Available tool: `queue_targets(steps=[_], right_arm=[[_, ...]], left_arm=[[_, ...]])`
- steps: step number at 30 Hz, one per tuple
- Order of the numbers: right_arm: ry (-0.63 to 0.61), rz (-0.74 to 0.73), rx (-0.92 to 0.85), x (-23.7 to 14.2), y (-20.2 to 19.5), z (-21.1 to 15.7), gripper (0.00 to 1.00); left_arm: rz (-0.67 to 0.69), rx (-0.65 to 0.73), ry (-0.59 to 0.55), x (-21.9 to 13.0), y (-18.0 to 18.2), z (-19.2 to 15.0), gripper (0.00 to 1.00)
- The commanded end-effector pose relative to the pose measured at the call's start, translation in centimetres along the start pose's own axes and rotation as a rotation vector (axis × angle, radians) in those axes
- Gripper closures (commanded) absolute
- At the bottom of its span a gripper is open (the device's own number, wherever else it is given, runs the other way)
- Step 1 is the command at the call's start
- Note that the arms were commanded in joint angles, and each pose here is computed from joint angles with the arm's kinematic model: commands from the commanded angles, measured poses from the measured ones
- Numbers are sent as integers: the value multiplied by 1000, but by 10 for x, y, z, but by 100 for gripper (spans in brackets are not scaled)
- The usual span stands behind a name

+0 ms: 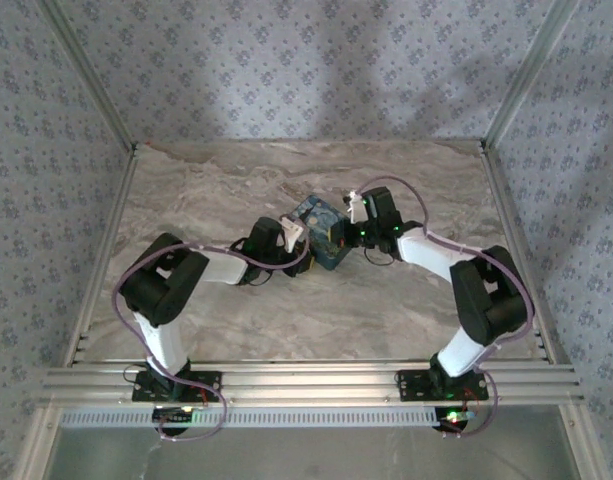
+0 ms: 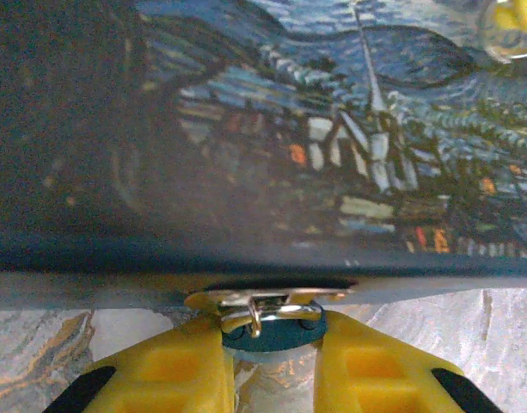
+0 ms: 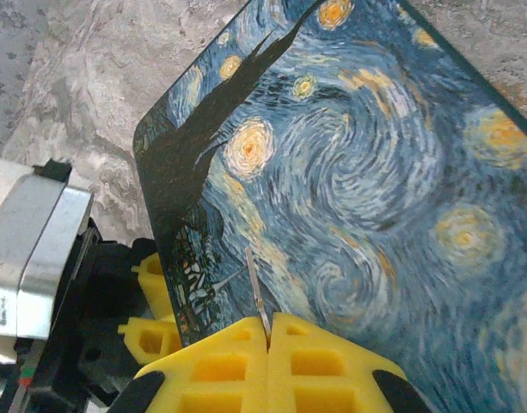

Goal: Unlock the padlock with the key

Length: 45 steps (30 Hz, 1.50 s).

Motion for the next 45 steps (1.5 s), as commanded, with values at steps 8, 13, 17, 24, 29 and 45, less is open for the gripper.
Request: queue_targets(steps=[8, 13, 17, 24, 29, 45], right_arm=[[-83, -18, -157, -44, 19, -13, 100], [-122, -20, -210, -57, 28, -29, 100], [-128, -15, -278, -56, 41, -47, 100], [-134, -40, -381, -41, 47, -77, 100], [-146, -50, -406, -30, 44, -89, 100], [-204, -122, -359, -14, 26, -91, 100]], left_arm=[[-97, -179, 44, -19, -42, 32, 83], [-84, -234, 77, -23, -50, 35, 84], [-85, -313, 96, -25, -56, 38, 83], [-107, -420, 122, -24, -63, 40, 83], [-111, -485, 130, -23, -66, 39, 83], [-145, -575, 118, -23, -82, 43, 84]])
Point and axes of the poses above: each hand's point on the last joint's axis, 136 mm out from that joint toward the fingers, its own x axis out along the fingers, its own y axis along the line the jaws close on, z = x × y, the point moved 1 cm from there along -x, back along the fingers, and after that the axes turned 8 degrees about -x, right-handed, at the moved point
